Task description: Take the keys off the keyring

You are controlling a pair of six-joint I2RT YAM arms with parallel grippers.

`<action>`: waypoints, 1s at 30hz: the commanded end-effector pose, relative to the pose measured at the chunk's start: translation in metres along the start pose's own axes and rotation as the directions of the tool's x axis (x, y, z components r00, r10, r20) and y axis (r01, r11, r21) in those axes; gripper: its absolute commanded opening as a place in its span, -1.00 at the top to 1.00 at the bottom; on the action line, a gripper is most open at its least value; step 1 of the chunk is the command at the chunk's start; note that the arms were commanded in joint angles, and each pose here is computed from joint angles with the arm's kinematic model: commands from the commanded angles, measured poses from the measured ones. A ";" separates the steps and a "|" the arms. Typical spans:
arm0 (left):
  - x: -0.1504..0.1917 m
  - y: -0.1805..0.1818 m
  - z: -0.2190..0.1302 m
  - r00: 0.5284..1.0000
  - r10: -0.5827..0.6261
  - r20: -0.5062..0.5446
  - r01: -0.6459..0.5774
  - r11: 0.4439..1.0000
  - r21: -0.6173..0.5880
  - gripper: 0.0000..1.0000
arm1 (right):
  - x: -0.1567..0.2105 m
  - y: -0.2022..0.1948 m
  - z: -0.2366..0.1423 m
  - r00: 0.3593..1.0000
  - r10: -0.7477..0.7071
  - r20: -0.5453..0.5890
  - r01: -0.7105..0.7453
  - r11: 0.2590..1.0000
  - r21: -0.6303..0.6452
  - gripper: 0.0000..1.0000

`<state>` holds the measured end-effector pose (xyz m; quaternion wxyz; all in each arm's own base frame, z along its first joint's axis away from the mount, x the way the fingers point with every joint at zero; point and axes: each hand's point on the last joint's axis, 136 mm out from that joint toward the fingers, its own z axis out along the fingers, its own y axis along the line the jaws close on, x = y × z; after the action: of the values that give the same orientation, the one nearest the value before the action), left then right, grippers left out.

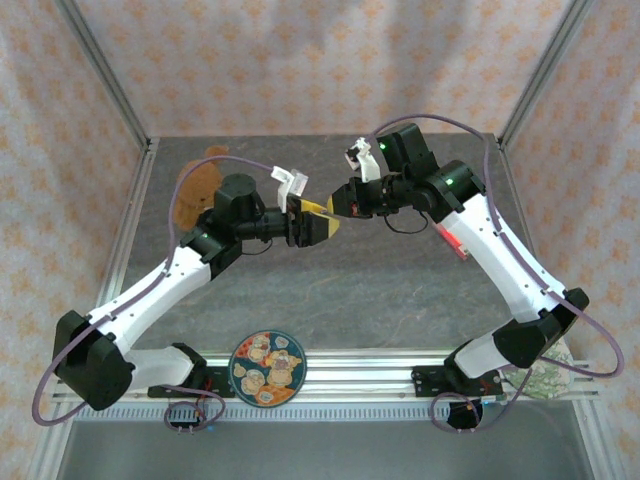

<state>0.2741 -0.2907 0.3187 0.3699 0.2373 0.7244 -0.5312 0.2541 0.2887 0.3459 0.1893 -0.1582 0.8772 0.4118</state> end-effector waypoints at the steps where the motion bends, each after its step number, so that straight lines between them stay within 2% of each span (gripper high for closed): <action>1: -0.014 -0.021 0.000 0.999 0.039 0.022 -0.041 0.996 0.076 -0.26 | -0.002 0.011 -0.010 0.999 -0.027 0.035 0.028 0.999 -0.030 1.00; 6: -0.006 -0.019 -0.009 0.998 0.061 0.017 -0.062 0.997 0.036 0.09 | 0.000 0.009 -0.011 0.999 -0.030 0.036 0.031 0.999 -0.017 1.00; 13: -0.003 -0.020 -0.015 0.998 0.070 0.007 -0.070 0.997 0.012 0.25 | 0.000 0.010 -0.010 0.999 -0.025 0.036 0.025 0.999 -0.027 1.00; 18: 0.001 -0.017 -0.016 0.998 0.067 -0.008 -0.067 0.998 0.004 0.47 | 0.000 0.009 -0.011 0.999 -0.025 0.041 0.026 0.999 -0.021 1.00; 23: 0.005 -0.014 -0.018 0.998 0.068 -0.019 -0.068 0.998 -0.017 0.50 | 0.001 0.009 -0.013 0.999 -0.030 0.041 0.030 0.999 -0.017 1.00; 26: 0.005 -0.015 -0.020 0.997 0.074 -0.019 -0.074 0.997 -0.020 0.65 | 0.001 0.009 -0.012 0.999 -0.028 0.040 0.029 0.999 -0.019 1.00; 30: 0.006 -0.013 -0.021 0.997 0.076 -0.028 -0.077 0.996 -0.036 0.71 | 0.001 0.009 -0.011 0.999 -0.028 0.038 0.028 0.999 -0.018 1.00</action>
<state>0.2587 -0.2807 0.3159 0.3695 0.2572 0.7339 -0.5086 0.2501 0.2858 0.3492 0.1944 -0.1596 0.8750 0.4137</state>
